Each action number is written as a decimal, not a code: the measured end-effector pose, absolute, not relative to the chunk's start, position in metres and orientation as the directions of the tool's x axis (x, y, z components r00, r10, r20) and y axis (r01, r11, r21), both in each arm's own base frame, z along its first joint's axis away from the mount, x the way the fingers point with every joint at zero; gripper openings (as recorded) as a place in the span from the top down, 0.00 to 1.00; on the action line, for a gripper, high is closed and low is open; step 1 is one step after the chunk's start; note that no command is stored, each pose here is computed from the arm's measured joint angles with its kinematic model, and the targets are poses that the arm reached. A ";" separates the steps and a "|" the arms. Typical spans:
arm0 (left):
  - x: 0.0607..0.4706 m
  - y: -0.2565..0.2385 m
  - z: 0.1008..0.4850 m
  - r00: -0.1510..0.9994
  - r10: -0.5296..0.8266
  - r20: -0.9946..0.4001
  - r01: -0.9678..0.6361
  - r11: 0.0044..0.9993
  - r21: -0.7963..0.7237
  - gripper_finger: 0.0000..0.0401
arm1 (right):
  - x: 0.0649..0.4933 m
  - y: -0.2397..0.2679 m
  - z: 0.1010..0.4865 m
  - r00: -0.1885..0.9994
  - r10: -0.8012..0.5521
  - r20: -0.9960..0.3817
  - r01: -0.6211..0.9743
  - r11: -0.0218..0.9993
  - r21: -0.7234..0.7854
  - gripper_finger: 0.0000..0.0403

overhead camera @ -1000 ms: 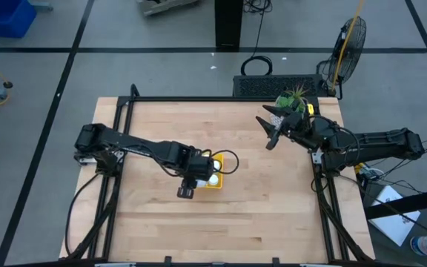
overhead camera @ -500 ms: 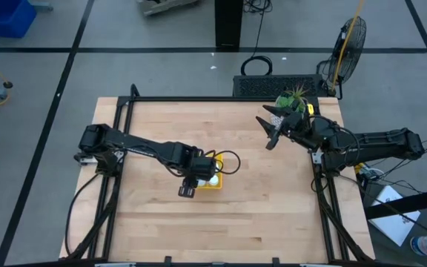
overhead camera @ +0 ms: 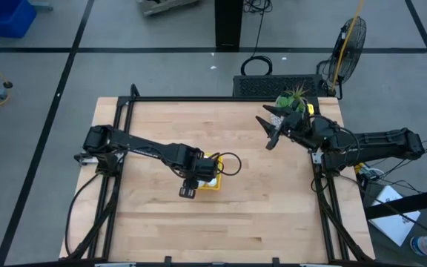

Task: Pick and place pill bottles into a basket
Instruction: Put the white pill bottle into the yellow bin, then return to Home Position

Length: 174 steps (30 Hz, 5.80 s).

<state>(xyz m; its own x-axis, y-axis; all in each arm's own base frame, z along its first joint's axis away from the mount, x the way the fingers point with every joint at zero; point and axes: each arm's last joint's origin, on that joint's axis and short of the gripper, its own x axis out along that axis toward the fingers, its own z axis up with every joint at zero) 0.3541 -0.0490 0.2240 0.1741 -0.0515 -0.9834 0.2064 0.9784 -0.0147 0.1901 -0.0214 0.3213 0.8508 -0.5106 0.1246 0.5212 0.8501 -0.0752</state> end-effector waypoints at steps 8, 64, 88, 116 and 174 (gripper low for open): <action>0.355 -0.049 0.223 0.175 -0.064 -0.983 0.205 0.978 -0.027 0.60 | 0.190 -0.021 0.322 0.850 -0.511 0.128 0.521 0.850 -0.073 0.48; 0.371 -0.060 0.212 0.186 -0.108 -0.977 0.213 0.975 -0.067 0.10 | 0.190 -0.021 0.322 0.849 -0.510 0.135 0.522 0.850 -0.068 0.48; 0.267 -0.037 0.386 0.622 -0.032 -0.782 0.176 0.979 0.100 0.14 | 0.139 -0.011 0.345 0.858 -0.460 0.230 0.490 0.866 -0.098 0.48; 0.122 -0.008 0.263 0.951 0.184 -0.250 -0.164 0.981 0.100 0.15 | 0.043 -0.006 0.288 0.945 -0.227 0.237 0.242 0.970 -0.032 0.48; 0.114 -0.006 0.168 0.978 0.181 -0.103 -0.181 0.983 0.014 0.15 | 0.096 -0.004 0.170 0.992 -0.124 0.009 0.122 0.987 0.109 0.48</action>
<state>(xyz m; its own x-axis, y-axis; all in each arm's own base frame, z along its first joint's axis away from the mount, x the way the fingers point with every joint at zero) 0.1137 -0.0061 0.1681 0.9780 0.1813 -0.1032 -0.1808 0.9834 0.0142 0.0963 -0.0036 0.1698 0.9923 -0.1237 0.0087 0.1220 0.9865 0.1090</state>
